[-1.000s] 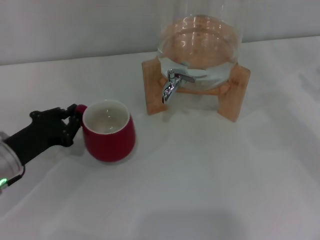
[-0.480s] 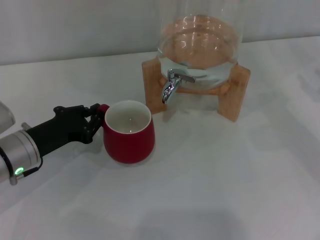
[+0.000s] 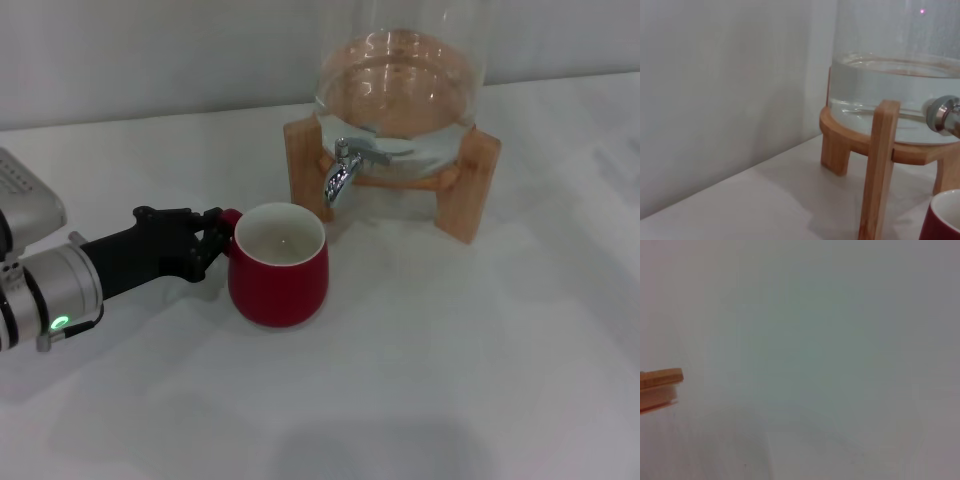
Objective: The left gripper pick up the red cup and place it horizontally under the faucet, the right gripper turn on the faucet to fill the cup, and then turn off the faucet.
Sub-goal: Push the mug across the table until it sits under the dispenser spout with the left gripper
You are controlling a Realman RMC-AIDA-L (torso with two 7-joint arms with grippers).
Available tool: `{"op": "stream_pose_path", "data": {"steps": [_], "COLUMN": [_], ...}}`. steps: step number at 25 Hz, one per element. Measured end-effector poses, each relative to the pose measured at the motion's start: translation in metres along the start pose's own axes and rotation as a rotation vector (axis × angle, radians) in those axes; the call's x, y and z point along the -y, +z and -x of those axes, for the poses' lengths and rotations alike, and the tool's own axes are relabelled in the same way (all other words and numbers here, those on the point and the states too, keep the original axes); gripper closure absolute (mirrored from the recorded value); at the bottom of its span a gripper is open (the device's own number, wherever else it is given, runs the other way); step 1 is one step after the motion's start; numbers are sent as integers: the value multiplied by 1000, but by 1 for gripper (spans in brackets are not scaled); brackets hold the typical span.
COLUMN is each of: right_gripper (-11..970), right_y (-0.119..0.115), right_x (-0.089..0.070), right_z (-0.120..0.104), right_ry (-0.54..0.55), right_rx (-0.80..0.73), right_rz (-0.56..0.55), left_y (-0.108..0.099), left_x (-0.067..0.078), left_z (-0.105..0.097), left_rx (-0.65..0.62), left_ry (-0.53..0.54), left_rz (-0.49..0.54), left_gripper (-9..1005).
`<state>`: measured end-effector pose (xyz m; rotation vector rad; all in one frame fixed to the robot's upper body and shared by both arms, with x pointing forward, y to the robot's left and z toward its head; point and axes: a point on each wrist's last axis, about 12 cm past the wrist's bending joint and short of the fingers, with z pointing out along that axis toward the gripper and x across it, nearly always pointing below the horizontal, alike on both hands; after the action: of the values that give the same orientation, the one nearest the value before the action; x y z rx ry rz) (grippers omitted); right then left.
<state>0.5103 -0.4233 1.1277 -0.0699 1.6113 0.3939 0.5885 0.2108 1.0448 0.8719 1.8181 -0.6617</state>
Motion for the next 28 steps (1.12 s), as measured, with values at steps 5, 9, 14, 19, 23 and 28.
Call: {"op": "stream_pose_path", "data": {"steps": [5,9,14,19,23,28], "right_gripper": [329,328,328,328,328,328], "right_y": [-1,-1,0,0,1,1], "right_x": [0,1,0,0,0,0], "right_z": [-2,-2,-2,-2,-1,-1], "right_ry": [4,4,3,3,3,3], "right_rx": [-3,2,4,6,7,7], "right_rz": [-3,-4,-4,-2,-1,-1], "left_y": [5,8,12,15,17,18], "left_x": [-1,0,0,-1,-1,-1], "left_z": [6,8,9,12,14,15], "left_rx": [-7,-18,-42,-46,-45,-41], "left_ry": [21,38,61,83,109,123], "left_rz": [-6,-13,-13,-9,-8,-10], "left_gripper": [855,856,856,856,856,856]}}
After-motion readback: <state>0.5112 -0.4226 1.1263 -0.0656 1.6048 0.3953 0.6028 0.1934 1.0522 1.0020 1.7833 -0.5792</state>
